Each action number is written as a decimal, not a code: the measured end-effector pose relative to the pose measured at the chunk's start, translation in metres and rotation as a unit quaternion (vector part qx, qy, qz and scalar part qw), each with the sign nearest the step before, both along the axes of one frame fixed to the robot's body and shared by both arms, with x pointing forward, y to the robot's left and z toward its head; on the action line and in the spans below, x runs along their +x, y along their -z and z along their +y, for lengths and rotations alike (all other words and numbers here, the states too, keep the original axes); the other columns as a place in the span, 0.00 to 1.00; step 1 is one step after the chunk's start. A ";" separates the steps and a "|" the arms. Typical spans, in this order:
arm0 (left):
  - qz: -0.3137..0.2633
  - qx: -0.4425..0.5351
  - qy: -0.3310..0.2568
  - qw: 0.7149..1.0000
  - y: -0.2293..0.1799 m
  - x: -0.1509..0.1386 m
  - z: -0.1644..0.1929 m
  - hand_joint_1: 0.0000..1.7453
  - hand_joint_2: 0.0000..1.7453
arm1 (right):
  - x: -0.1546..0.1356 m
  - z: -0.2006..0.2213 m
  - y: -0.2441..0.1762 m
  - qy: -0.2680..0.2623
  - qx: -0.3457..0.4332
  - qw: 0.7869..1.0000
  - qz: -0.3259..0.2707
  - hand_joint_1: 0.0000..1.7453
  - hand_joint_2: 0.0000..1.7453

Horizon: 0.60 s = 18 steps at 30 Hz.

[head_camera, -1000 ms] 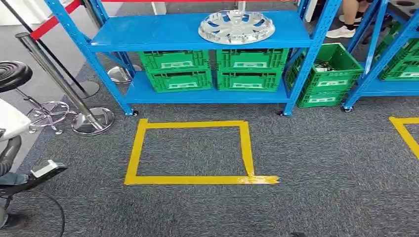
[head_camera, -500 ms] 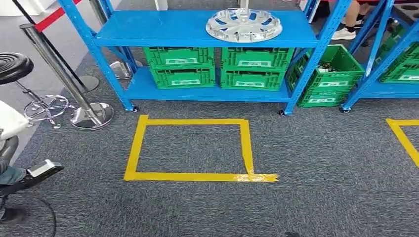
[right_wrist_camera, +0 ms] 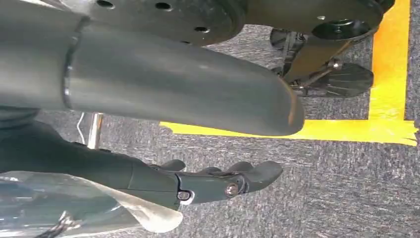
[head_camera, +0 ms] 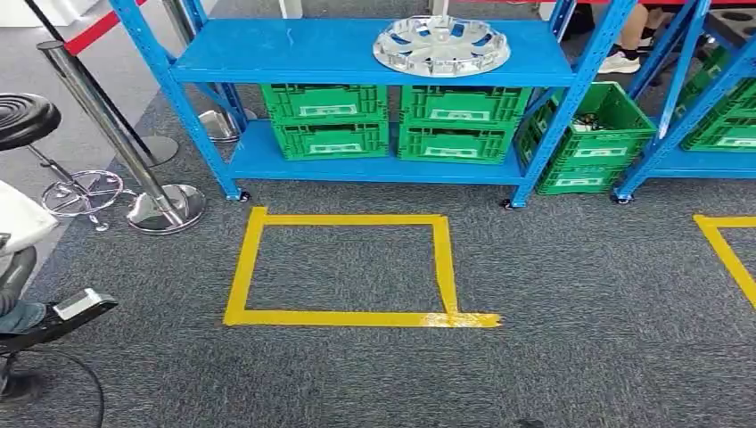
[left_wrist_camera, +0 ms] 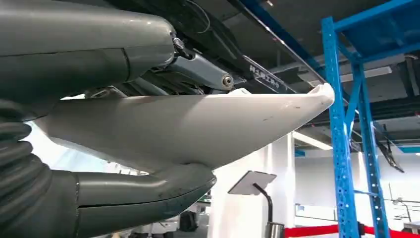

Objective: Take the parts from the cabinet and place them on the table.

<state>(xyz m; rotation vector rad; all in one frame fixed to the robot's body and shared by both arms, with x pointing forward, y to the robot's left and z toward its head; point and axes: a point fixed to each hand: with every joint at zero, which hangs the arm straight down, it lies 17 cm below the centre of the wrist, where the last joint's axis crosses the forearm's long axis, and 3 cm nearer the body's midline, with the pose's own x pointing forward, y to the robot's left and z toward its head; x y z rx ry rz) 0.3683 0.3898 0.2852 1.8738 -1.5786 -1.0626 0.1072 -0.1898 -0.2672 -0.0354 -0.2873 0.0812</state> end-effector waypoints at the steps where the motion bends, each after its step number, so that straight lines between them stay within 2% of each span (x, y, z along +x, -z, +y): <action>1: 0.000 0.000 0.000 1.000 0.000 0.000 0.000 1.00 1.00 | 0.000 0.000 0.000 0.000 0.000 1.000 0.000 0.00 0.00; 18: 0.002 0.000 0.003 1.000 0.001 0.001 -0.002 1.00 1.00 | 0.000 0.000 0.000 0.000 0.000 1.000 0.000 0.00 0.00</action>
